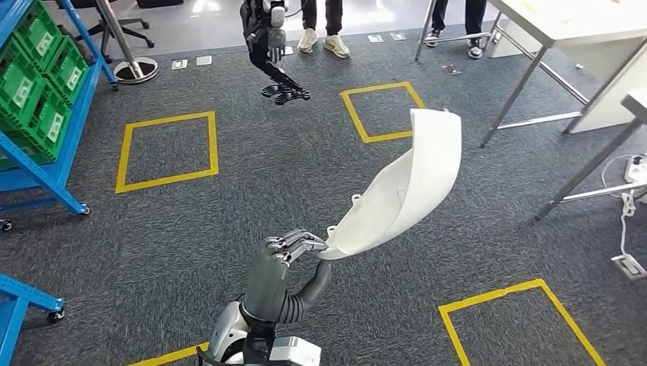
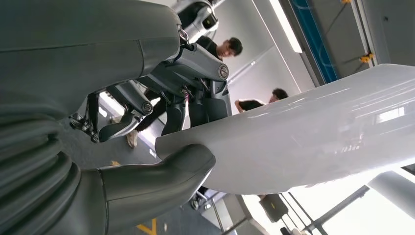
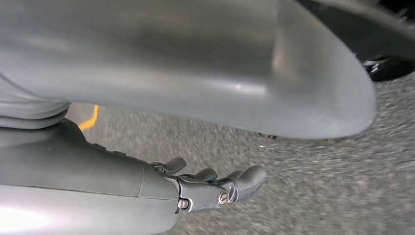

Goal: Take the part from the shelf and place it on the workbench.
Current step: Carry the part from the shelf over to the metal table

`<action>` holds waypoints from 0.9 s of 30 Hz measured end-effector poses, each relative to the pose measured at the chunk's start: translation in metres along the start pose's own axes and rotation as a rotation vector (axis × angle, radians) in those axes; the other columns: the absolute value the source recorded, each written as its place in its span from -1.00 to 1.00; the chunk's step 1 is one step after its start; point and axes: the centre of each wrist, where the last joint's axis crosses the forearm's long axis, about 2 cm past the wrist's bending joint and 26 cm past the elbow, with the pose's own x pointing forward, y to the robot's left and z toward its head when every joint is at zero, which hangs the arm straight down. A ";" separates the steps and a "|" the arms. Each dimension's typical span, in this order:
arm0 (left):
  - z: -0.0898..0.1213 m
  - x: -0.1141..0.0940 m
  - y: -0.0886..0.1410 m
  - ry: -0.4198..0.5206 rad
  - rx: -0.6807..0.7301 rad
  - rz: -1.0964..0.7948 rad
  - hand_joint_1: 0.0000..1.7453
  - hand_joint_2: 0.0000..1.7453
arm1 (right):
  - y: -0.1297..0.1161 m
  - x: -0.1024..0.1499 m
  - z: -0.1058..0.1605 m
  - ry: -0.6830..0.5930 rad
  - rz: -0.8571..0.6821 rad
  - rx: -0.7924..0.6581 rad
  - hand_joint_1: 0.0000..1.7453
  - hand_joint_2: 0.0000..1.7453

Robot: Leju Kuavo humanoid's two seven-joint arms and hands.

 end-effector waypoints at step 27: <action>-0.013 -0.001 -0.009 -0.019 0.009 0.065 1.00 1.00 | -0.016 0.001 -0.001 -0.042 -0.028 -0.033 -1.00 -1.00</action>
